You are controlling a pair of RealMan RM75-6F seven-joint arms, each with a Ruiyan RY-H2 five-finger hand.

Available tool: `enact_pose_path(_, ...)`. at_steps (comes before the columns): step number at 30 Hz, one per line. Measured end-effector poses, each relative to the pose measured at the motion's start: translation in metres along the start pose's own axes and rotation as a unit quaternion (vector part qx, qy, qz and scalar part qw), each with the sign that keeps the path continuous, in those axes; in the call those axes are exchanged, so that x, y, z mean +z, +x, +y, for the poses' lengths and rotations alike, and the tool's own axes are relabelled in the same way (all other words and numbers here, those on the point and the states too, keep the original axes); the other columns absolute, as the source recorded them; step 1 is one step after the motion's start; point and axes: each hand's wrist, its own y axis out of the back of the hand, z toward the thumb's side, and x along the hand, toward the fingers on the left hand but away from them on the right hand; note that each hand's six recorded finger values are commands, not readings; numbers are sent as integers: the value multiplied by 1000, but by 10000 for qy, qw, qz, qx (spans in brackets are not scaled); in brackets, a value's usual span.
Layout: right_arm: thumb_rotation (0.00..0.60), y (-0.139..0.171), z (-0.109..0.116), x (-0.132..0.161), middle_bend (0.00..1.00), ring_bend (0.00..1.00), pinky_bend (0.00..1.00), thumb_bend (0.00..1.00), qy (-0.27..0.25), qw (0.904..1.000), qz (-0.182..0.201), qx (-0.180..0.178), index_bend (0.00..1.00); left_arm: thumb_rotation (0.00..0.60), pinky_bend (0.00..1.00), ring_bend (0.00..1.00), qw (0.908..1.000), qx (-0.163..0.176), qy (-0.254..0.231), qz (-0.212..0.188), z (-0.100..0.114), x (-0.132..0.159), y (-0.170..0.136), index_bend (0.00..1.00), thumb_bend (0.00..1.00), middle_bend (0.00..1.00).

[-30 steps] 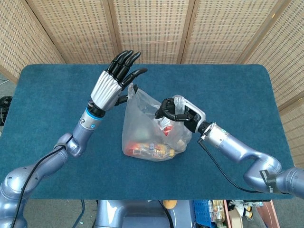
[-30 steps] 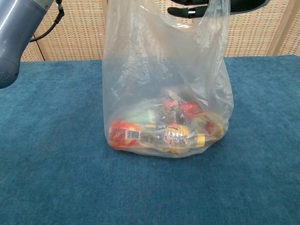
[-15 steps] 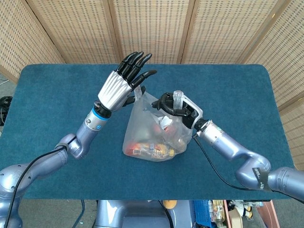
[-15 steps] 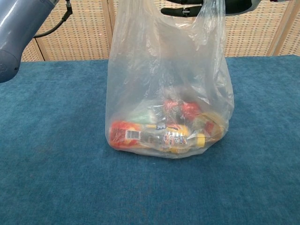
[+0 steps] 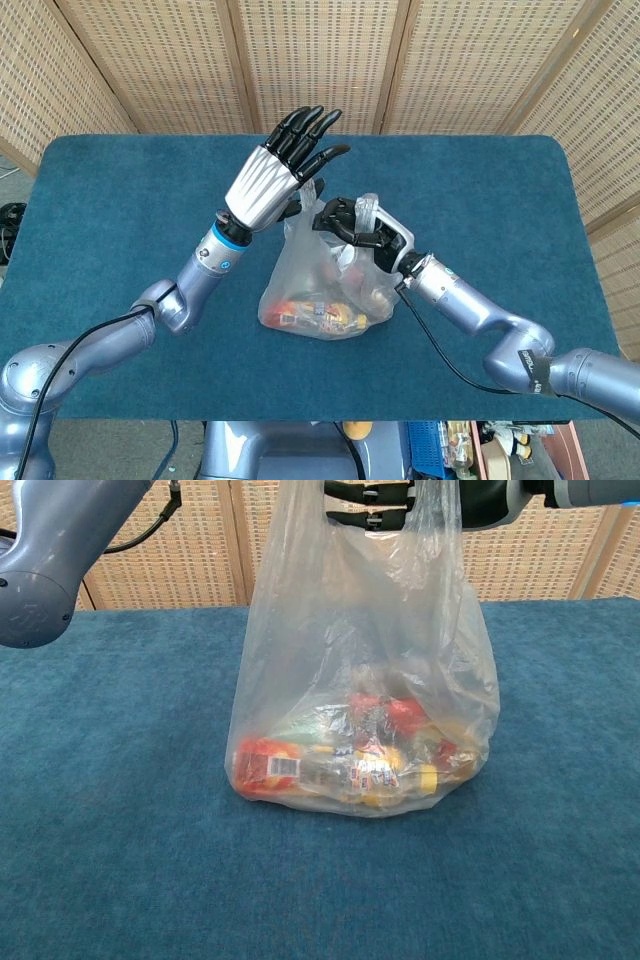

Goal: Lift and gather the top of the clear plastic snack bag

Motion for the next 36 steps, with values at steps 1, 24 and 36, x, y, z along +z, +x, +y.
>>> enact_pose_path(1, 600, -1, -1, -1, 457, 227, 153, 559, -31, 10000, -4, 18, 462, 600, 99, 8, 10000, 13, 5, -7, 0, 1, 2, 223, 538, 0)
enact_pose_path(24, 600, -2, -7, 2, 326, 118, 66, 559, -154, 9997, 15, 182, 344, 600, 98, 7, 10000, -41, 66, -35, -5, 6, 3, 225, 537, 0)
enact_pose_path(36, 600, -1, -15, 0, 370, 167, 104, 560, -180, 9987, -212, 417, 359, 600, 98, 8, 9999, -19, 85, 52, -5, 0, 7, 224, 536, 0)
